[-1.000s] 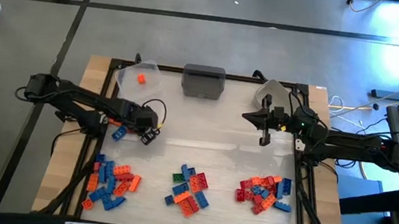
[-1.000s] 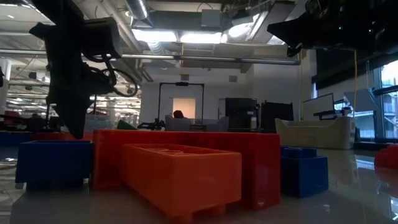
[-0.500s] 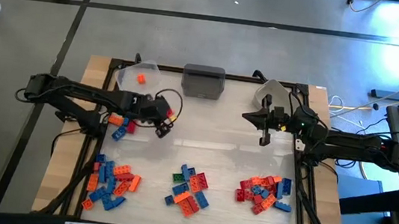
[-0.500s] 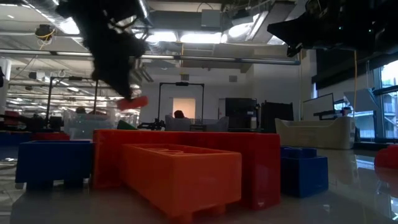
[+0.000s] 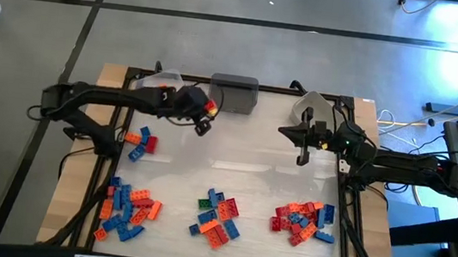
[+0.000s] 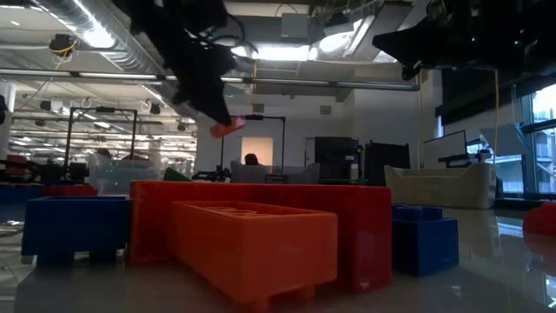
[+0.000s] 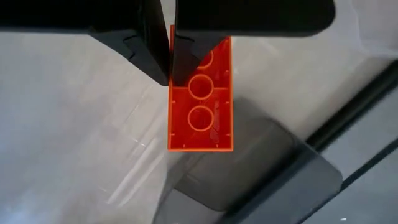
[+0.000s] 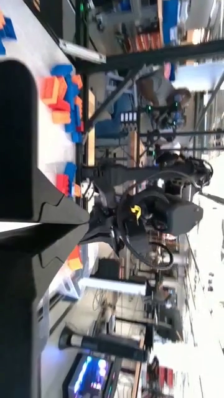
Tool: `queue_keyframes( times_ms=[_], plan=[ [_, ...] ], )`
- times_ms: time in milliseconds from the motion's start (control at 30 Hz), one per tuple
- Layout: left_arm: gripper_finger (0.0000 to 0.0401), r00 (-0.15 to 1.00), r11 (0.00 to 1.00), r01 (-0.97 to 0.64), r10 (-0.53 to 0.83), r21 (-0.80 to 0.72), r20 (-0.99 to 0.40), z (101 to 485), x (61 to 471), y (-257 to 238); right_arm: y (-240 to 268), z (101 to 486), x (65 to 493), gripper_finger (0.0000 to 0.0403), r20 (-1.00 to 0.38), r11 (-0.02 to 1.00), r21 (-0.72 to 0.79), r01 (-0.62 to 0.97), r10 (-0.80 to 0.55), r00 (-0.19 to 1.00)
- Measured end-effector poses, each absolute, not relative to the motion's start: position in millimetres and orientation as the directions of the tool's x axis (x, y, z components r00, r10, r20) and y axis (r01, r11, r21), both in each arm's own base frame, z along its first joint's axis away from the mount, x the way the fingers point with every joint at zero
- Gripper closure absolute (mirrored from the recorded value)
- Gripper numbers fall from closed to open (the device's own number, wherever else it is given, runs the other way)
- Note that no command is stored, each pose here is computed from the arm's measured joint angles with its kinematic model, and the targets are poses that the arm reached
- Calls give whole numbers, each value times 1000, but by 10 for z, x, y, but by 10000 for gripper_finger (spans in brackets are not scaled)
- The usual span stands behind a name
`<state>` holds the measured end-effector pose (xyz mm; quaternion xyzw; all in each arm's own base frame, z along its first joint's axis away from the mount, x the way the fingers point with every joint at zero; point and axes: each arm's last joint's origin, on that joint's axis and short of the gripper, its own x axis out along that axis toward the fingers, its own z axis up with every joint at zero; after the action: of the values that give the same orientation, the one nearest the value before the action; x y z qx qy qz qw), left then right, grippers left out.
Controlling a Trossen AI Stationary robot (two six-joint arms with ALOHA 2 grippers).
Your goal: Sort blocks by size
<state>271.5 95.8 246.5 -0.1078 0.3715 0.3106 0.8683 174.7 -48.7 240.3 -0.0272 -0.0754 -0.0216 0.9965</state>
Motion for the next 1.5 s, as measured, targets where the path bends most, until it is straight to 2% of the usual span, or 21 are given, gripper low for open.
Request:
queue_keyframes(
  times_ms=[500,667,933,1067,1300,1500],
  plan=[
    [401,454,770,-623,499,138,-738,2242,3310,1765,-487,2400,1748,397,148,996,-72,50,-39,988],
    [401,456,772,-618,505,148,-733,2107,3371,1910,-487,2399,1748,397,147,996,-72,50,-39,988],
    [386,460,758,-634,529,153,-713,2121,3339,2017,-487,2399,1748,397,147,996,-72,50,-39,988],
    [364,456,742,-657,531,132,-714,2122,3324,2036,-487,2398,1748,397,147,996,-72,50,-39,988],
    [290,450,745,-653,527,137,-721,2123,3316,2027,-487,2398,1748,397,146,996,-72,49,-38,988],
    [241,451,773,-615,510,159,-732,2329,3235,1864,-487,2397,1748,397,145,996,-72,49,-39,989]
  ],
)
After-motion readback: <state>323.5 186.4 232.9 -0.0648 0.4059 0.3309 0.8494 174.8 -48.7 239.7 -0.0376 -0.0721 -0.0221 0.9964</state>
